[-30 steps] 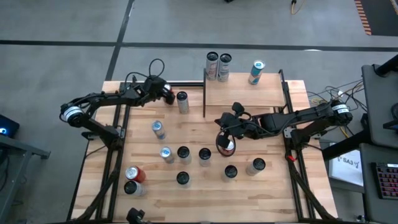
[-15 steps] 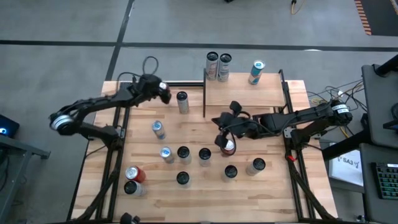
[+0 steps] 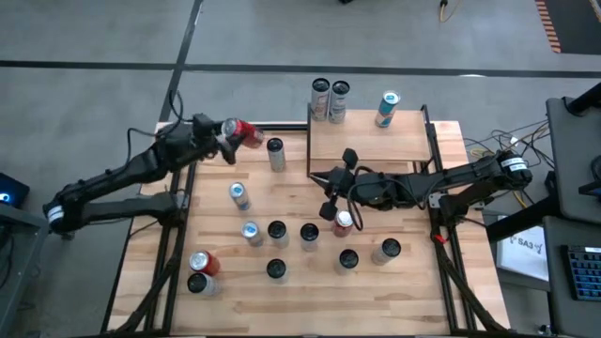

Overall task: Place canned beverage on shelf
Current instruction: Put the top red black soda can on the shelf

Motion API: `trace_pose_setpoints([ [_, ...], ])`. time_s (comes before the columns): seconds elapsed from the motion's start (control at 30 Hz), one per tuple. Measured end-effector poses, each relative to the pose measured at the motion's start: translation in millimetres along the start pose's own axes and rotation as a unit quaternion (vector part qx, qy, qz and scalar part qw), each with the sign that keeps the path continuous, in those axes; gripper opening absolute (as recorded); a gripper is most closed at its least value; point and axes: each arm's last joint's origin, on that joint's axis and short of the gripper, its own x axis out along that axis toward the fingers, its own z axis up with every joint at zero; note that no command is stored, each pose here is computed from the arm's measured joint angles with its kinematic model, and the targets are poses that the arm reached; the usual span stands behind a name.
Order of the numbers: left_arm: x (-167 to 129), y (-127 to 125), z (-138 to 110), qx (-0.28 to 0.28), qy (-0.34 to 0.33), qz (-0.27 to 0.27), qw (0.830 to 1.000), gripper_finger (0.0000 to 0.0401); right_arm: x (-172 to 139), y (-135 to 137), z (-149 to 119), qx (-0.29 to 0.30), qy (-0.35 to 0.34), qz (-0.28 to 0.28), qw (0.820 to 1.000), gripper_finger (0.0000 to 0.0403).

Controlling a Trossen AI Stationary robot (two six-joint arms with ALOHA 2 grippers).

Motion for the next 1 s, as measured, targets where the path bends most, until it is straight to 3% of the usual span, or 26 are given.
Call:
trace_pose_setpoints([
  [0.13, -11, -24, 2, -0.005, -0.022, -0.077, 0.997, 0.0287, 2, 1, 2, 0.008, -0.013, 0.000, 1.000, 0.0086],
  [0.23, -14, -39, 3, -0.011, -0.039, -0.104, 0.994, 0.0287, 8, 5, 2, -0.002, -0.031, 0.003, 1.000, 0.0143],
  [0.6, -5, -74, -9, -0.001, -0.041, -0.139, 0.989, 0.0287, 40, 26, 4, -0.140, -0.107, -0.022, 0.984, 0.0351],
  [0.8, 6, -84, -14, -0.004, -0.046, -0.146, 0.988, 0.0287, 60, 34, 10, -0.158, -0.102, -0.038, 0.981, 0.0369],
  [0.93, 9, -86, -16, -0.008, -0.049, -0.149, 0.988, 0.0287, 69, 33, 17, -0.132, -0.075, -0.127, 0.980, 0.0369],
  [1.0, 10, -87, -15, -0.010, -0.055, -0.146, 0.988, 0.0287, 73, 34, 19, -0.139, -0.063, -0.136, 0.979, 0.0370],
])
